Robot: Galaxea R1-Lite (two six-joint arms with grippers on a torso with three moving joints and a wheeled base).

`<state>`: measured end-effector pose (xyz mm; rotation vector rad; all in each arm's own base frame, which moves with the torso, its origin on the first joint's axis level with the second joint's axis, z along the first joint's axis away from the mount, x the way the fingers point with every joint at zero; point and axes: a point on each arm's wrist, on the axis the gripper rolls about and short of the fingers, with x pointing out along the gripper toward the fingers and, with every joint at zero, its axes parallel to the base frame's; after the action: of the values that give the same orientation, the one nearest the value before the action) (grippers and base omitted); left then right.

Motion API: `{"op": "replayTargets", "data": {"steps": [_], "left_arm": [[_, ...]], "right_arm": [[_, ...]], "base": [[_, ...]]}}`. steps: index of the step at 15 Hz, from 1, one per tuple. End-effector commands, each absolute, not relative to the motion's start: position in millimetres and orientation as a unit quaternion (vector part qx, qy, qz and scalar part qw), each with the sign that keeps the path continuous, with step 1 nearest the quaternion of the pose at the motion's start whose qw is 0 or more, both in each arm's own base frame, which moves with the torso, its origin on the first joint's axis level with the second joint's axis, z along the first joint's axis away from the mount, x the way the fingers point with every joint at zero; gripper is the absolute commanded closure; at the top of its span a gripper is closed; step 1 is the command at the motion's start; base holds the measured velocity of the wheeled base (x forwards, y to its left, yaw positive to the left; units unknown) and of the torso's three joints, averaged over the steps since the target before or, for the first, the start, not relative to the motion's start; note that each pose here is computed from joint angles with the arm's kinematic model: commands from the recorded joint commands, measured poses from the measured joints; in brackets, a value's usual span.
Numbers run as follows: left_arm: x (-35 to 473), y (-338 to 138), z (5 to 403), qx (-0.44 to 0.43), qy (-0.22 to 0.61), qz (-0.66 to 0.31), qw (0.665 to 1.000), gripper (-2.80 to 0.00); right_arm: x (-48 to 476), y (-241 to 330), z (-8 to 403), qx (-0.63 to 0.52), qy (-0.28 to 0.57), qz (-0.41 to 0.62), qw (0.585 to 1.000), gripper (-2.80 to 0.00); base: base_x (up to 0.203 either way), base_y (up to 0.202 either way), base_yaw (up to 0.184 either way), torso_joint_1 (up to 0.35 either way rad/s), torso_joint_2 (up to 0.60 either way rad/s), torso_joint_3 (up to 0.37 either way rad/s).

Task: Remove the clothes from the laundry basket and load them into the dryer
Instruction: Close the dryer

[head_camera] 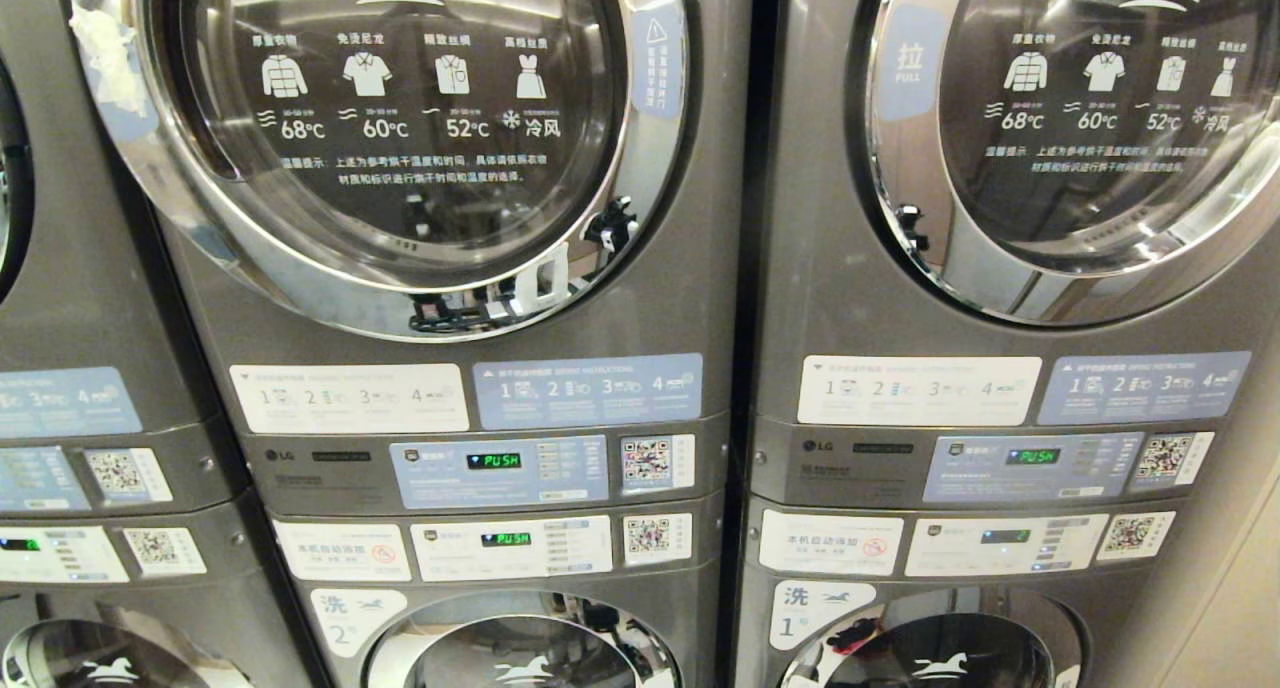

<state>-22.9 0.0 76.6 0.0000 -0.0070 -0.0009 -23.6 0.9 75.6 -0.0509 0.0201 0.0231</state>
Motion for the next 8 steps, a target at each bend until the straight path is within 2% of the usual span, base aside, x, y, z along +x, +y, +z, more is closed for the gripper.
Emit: {"op": "replayTargets", "data": {"steps": [1,8], "left_arm": [[-22.9,0.0,76.5,0.0,-0.004,-0.001,1.0,0.0],[-22.9,0.0,76.5,0.0,-0.004,-0.001,1.0,0.0]], "right_arm": [[-23.6,0.9,75.8,-0.026,0.01,0.012,1.0,0.0],[-23.6,0.9,75.8,-0.026,0.01,0.012,1.0,0.0]], "base": [[0.0,0.0,0.0,0.0,0.0,0.0],[0.0,0.0,0.0,0.0,0.0,0.0]]}}
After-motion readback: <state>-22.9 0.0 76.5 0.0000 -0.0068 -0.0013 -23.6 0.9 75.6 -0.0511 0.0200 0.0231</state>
